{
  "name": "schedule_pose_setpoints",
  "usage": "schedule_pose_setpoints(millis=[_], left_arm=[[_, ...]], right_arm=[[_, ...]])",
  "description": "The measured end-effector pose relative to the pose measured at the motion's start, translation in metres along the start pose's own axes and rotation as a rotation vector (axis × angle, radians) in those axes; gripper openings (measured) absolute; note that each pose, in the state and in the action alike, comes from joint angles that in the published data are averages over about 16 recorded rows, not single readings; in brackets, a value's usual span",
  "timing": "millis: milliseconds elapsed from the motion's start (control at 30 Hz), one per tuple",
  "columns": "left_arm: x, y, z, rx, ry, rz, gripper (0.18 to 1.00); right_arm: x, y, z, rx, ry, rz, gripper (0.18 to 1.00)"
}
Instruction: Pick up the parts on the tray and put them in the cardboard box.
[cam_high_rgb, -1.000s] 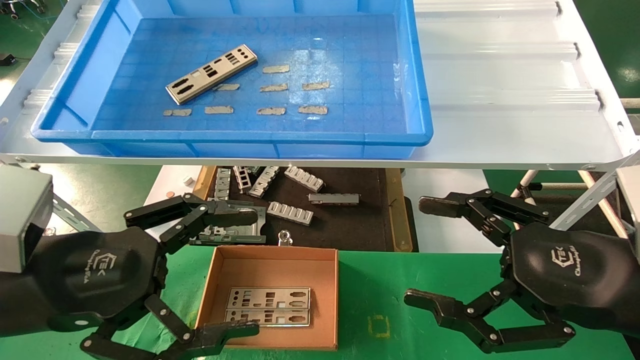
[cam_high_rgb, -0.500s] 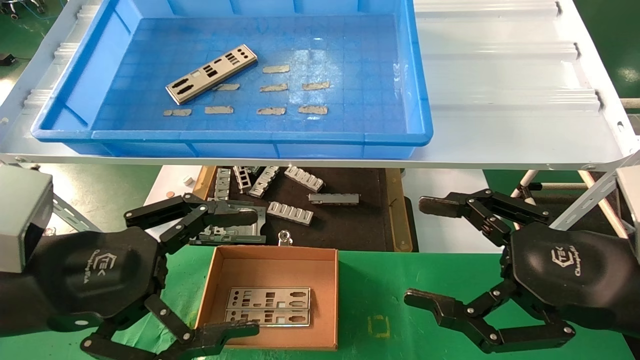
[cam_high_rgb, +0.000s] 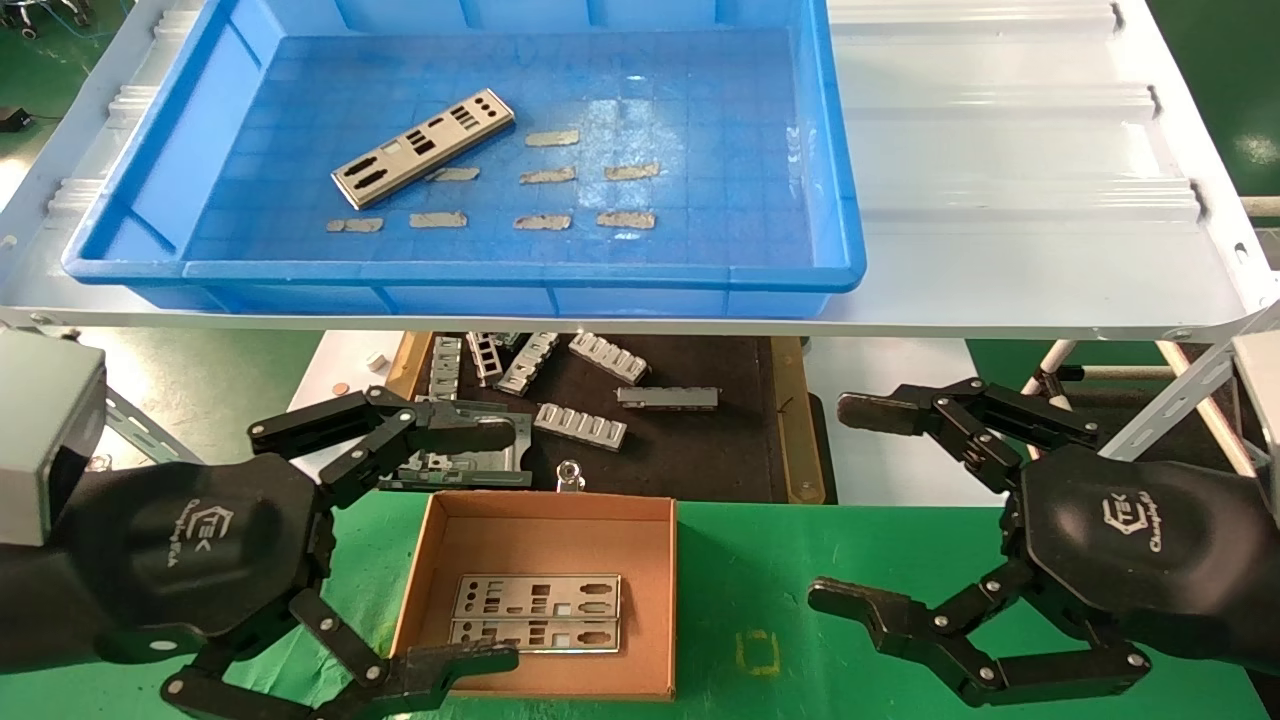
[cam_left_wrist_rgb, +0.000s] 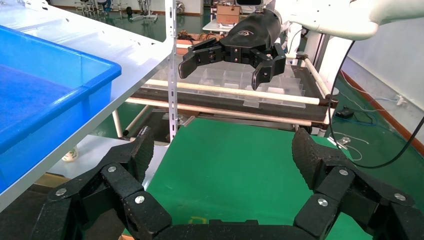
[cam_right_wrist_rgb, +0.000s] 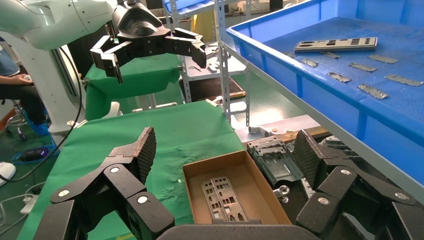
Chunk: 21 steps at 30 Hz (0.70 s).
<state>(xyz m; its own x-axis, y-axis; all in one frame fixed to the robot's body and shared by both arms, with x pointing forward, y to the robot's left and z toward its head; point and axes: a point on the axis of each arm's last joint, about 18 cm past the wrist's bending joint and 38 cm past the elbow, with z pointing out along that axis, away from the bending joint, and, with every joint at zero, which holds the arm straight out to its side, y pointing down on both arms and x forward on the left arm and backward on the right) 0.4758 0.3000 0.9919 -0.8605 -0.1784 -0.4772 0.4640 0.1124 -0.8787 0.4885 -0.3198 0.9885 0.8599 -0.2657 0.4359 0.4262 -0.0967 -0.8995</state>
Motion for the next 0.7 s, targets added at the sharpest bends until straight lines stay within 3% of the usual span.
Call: schedule_pose_setpoints(millis=[700], left_arm=[[0.0,0.0,0.0,0.0,0.0,0.0,1.001]], right_arm=[[0.0,0.0,0.0,0.0,0.0,0.0,1.001]])
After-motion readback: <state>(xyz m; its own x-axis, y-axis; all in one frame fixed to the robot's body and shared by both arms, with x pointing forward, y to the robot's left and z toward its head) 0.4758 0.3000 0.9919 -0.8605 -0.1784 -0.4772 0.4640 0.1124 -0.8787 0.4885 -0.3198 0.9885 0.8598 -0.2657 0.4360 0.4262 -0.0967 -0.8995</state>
